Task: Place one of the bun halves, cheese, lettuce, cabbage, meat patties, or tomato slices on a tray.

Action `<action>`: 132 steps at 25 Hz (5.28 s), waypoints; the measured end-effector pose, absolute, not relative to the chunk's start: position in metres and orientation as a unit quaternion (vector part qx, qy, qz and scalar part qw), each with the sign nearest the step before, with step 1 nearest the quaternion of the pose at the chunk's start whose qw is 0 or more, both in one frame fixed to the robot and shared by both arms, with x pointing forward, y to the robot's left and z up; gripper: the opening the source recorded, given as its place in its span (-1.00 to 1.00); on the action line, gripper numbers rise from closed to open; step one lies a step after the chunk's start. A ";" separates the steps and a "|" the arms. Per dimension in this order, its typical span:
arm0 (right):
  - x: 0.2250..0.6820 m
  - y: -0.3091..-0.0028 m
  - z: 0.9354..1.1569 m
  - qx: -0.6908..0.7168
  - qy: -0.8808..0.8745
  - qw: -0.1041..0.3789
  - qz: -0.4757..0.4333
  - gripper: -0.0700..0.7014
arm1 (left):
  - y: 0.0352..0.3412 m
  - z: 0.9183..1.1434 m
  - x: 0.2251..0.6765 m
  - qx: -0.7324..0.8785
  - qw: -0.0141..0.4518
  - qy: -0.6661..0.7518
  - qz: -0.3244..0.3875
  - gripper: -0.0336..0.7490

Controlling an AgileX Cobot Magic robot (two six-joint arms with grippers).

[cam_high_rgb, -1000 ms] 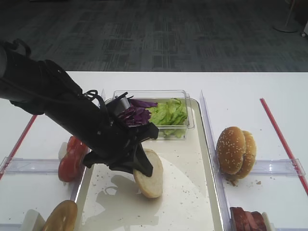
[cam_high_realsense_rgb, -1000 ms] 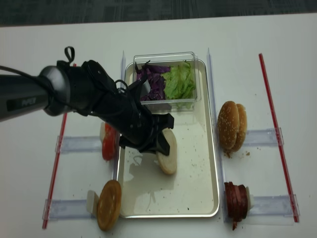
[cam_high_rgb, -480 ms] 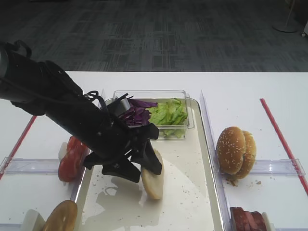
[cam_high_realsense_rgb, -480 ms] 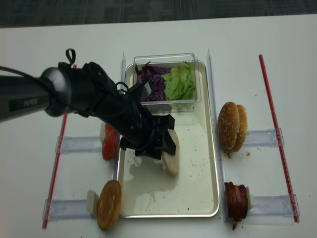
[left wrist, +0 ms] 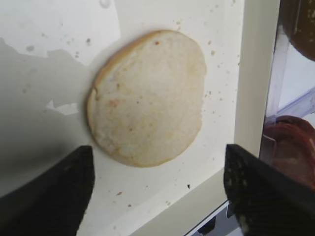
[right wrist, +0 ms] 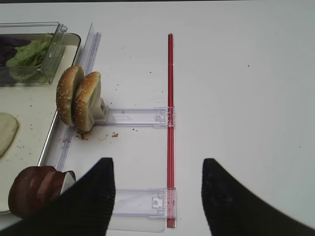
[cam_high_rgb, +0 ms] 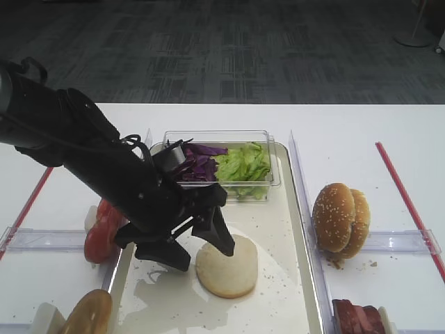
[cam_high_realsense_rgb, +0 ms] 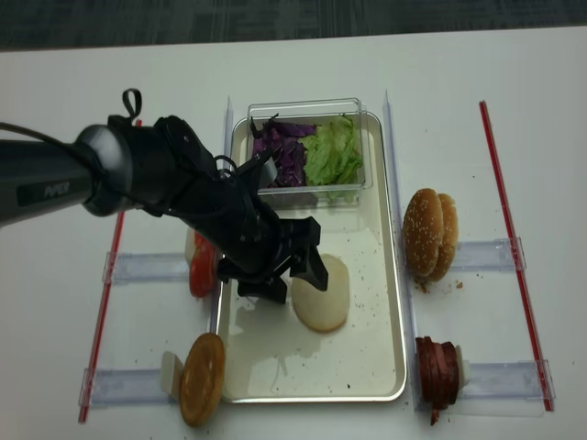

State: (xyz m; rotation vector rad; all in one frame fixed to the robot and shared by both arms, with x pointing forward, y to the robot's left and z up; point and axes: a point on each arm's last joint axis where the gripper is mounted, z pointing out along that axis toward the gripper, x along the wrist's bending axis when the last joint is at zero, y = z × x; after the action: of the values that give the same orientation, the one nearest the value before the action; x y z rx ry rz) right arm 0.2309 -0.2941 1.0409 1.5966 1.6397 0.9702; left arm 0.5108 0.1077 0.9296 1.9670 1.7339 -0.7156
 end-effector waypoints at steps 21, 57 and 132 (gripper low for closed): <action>0.231 -0.294 1.041 0.608 0.624 0.322 0.369 0.29 | 0.105 0.970 0.516 0.715 0.258 0.604 -0.240 0.37; 0.231 -0.294 1.041 0.608 0.624 0.322 0.369 0.29 | 0.171 1.031 0.507 0.771 0.028 0.636 0.013 0.38; 0.231 -0.294 1.041 0.608 0.624 0.322 0.369 0.29 | 0.307 1.041 0.237 0.604 0.294 0.664 0.328 0.37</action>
State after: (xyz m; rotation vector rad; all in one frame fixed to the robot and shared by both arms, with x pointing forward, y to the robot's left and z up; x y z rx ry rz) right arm 0.2309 -0.2941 1.0409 1.5966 1.6397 0.9702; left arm 0.2375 0.3070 1.0408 1.6092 1.7687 0.8733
